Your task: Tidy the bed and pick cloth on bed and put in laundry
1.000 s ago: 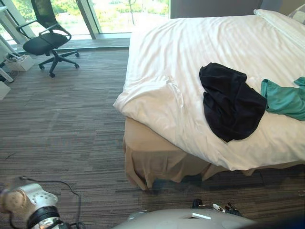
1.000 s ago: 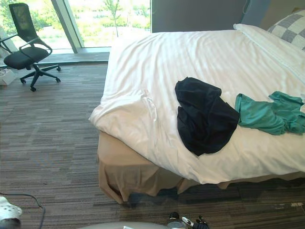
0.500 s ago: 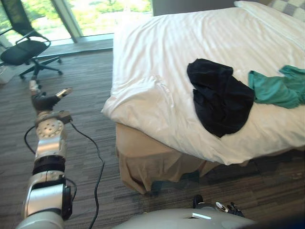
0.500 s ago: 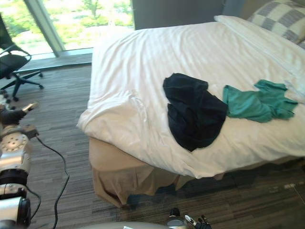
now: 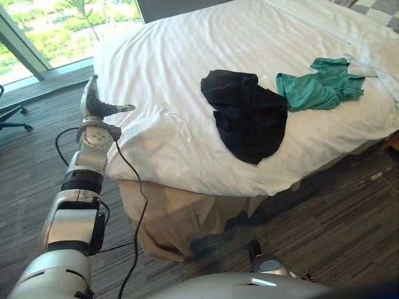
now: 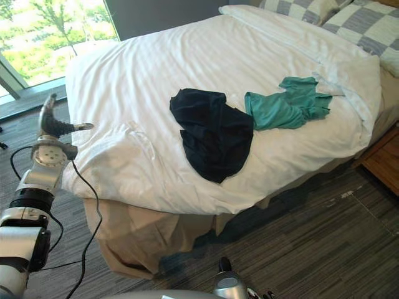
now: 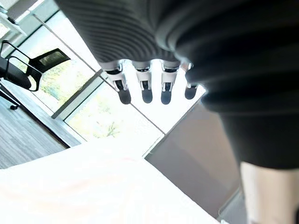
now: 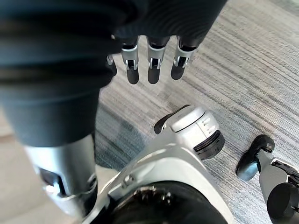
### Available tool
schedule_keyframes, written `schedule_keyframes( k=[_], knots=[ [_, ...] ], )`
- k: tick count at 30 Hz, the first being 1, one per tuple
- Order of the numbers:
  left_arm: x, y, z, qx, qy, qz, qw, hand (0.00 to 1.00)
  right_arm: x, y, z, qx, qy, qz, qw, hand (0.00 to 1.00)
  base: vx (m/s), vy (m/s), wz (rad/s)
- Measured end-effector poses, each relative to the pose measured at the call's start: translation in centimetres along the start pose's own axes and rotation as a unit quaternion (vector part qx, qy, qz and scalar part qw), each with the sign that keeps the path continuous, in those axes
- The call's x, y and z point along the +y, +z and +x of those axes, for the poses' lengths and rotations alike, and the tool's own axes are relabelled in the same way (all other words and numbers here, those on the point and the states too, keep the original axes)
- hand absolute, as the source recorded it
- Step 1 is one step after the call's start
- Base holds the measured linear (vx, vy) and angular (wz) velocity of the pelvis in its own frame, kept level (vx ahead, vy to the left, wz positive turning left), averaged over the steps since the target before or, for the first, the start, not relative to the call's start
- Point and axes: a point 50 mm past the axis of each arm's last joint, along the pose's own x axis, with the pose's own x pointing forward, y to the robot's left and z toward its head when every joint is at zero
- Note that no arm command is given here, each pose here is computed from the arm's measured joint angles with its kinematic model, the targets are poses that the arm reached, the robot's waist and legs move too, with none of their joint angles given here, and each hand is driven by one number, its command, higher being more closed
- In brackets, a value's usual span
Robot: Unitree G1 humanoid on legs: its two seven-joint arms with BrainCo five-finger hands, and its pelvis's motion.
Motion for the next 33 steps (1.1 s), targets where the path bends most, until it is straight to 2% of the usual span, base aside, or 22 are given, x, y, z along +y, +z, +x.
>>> schedule_keyframes(
  k=[4, 15, 16, 22, 26, 31, 33],
  knots=[
    [-1.1, 1.0, 0.4, 0.006, -0.052, 0.044, 0.998, 0.0, 0.4, 1.8, 0.4, -0.03, 0.016, 0.003, 0.999, 0.0, -0.08, -0.031, -0.08],
    [0.4, 6.3, 3.0, 0.012, -0.035, 0.075, 0.996, 0.0, 5.2, 13.1, 1.6, -0.195, 0.103, -0.018, 0.975, 0.0, -0.06, -0.024, -0.06],
    [0.6, 6.5, 3.1, 0.013, -0.032, 0.077, 0.996, 1.0, 5.4, 13.5, 1.6, -0.2, 0.108, -0.017, 0.974, 0.0, -0.02, -0.038, -0.12],
    [1.5, 7.9, 3.5, 0.012, -0.014, 0.067, 0.998, 1.0, 7.7, 15.3, 0.9, -0.234, 0.15, -0.034, 0.96, 0.0, -0.04, -0.042, 0.01],
    [1.3, 7.6, 3.3, 0.002, -0.033, 0.061, 0.998, 1.0, 7.6, 15.5, 0.8, -0.239, 0.148, -0.033, 0.959, 0.0, -0.04, -0.017, 0.12],
    [-0.5, 5.2, 1.8, -0.029, -0.088, 0.014, 0.996, 1.0, 6.0, 14.3, 0.8, -0.229, 0.124, -0.026, 0.965, 0.0, 0.01, 0.007, 0.35],
    [-2.1, 2.3, -0.4, -0.027, -0.13, -0.055, 0.99, 1.0, 4.3, 12.9, 0.7, -0.216, 0.096, -0.016, 0.971, 0.0, 0.09, 0.019, 0.44]
  ],
)
